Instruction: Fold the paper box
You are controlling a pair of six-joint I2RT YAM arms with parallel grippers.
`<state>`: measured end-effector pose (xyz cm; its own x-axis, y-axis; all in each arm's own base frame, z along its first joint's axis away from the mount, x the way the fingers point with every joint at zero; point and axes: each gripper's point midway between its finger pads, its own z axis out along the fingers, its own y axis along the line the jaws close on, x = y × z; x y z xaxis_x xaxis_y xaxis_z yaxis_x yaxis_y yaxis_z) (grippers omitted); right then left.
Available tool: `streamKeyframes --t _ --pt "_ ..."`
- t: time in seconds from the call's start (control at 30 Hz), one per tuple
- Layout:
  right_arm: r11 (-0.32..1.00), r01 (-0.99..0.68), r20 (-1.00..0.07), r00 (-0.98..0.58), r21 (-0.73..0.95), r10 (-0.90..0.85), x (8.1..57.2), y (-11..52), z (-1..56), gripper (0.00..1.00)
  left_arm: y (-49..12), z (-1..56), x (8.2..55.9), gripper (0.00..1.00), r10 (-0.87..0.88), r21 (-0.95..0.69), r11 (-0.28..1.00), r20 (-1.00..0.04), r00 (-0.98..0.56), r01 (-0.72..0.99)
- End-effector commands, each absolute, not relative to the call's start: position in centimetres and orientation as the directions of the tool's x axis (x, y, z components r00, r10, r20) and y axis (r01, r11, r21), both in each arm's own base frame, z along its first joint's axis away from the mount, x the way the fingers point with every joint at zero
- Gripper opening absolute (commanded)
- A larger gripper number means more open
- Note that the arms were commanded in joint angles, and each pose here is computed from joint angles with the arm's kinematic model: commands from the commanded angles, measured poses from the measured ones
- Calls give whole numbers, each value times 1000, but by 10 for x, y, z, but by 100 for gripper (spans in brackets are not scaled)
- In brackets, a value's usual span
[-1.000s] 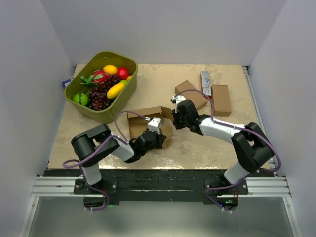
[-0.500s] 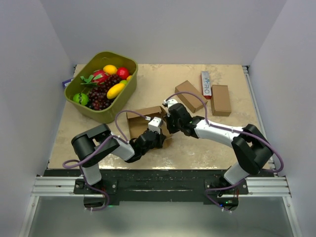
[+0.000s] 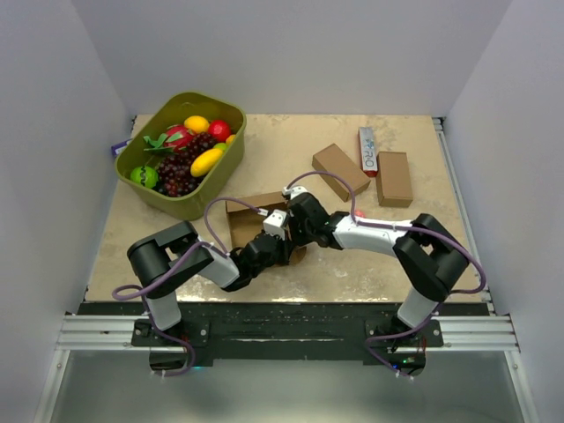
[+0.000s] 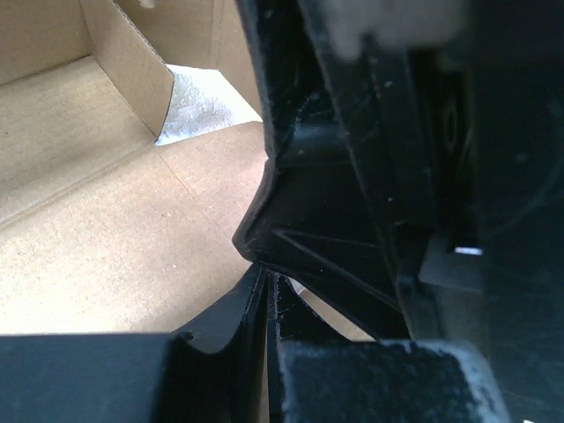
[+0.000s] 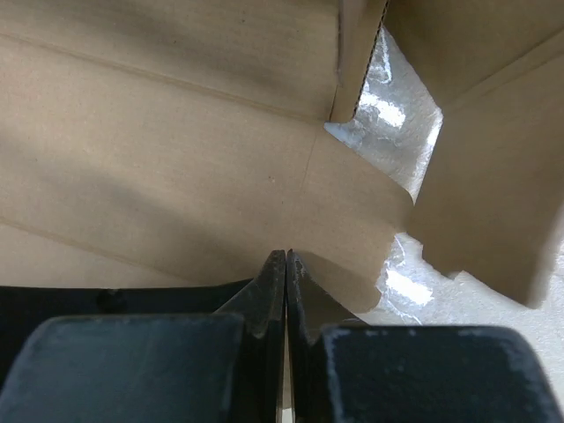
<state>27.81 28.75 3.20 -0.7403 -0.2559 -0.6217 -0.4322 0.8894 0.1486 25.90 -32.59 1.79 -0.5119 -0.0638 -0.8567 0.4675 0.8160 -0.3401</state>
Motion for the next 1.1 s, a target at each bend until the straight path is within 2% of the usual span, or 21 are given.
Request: streamKeyframes --t 0.0,0.17,0.33,0.43,0.53,0.9,1.0,1.03,1.07 --pt "894 -410 -654 -729 178 -204 283 296 54 6 -304 -15 245 8 36 -267 854 -826 -563 446" --pt "903 -399 -665 -720 162 -198 280 286 70 30 -303 -14 245 8 34 -267 855 -827 -562 445" --pt "913 -377 -676 -715 154 -181 274 273 89 43 -302 -12 244 8 33 -267 855 -828 -559 446" --pt "930 -343 -721 -677 128 -150 283 259 113 53 -301 -14 244 8 36 -264 856 -827 -561 444" --pt "941 -318 -757 -642 119 -121 296 247 127 57 -302 -13 245 7 33 -265 857 -828 -560 442" --pt "929 -358 -794 -589 91 -149 328 259 119 43 -300 -11 245 7 33 -262 858 -831 -556 442" --pt "920 -384 -810 -562 76 -168 334 263 120 35 -300 -11 245 7 33 -262 858 -831 -556 442" --pt "915 -396 -815 -554 76 -172 335 266 121 26 -300 -11 244 7 34 -261 858 -830 -557 441" --pt "908 -412 -816 -547 71 -185 335 268 121 21 -300 -12 245 7 34 -260 859 -830 -557 440"
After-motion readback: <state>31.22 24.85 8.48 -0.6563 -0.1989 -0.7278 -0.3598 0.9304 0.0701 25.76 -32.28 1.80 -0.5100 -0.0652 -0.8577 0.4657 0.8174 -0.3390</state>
